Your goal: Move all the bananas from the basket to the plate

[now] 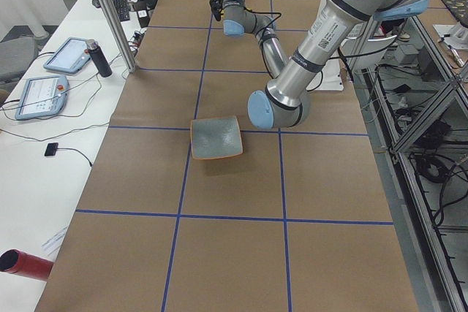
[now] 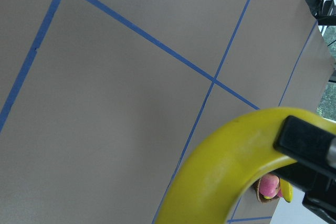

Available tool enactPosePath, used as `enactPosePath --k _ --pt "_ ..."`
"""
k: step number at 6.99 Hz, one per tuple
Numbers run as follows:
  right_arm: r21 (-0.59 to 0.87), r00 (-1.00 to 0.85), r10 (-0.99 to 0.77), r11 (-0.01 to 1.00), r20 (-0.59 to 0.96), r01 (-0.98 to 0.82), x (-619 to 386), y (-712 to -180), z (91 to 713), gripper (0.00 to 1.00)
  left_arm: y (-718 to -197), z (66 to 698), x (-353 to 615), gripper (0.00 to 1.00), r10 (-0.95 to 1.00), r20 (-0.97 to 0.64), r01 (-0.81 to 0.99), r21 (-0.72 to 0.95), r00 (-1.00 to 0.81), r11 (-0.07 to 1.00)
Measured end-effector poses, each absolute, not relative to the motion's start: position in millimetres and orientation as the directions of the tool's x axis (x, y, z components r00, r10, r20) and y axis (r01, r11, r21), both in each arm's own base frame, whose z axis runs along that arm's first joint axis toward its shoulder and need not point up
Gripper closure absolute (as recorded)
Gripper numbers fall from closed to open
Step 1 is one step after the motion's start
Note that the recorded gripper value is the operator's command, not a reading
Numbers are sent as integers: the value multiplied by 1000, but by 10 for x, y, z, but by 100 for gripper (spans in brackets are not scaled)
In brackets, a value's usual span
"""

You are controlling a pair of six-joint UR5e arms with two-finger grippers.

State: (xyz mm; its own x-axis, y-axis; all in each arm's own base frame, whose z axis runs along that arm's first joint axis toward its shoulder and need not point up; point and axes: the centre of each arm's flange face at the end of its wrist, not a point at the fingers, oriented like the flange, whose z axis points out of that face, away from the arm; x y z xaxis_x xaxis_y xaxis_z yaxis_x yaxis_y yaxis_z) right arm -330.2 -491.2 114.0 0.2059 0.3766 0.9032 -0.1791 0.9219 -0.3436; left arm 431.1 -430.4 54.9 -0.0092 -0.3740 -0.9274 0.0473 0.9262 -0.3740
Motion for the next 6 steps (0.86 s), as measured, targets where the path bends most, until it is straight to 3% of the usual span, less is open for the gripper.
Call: enactPosePath --k 1,2,6 --pt "-344 206 377 922 903 -178 -3299 -4910 1140 100 -4300 553 4317 100 -368 -930 46 -368 -9 929" --pt "-343 205 375 923 904 -175 -3293 -4902 1134 1 -4284 570 4335 100 -355 -935 44 -355 -4 934" --pt "-337 197 368 926 909 -173 -3262 -4871 1102 0 -4232 615 4363 100 -345 -939 35 -345 6 938"
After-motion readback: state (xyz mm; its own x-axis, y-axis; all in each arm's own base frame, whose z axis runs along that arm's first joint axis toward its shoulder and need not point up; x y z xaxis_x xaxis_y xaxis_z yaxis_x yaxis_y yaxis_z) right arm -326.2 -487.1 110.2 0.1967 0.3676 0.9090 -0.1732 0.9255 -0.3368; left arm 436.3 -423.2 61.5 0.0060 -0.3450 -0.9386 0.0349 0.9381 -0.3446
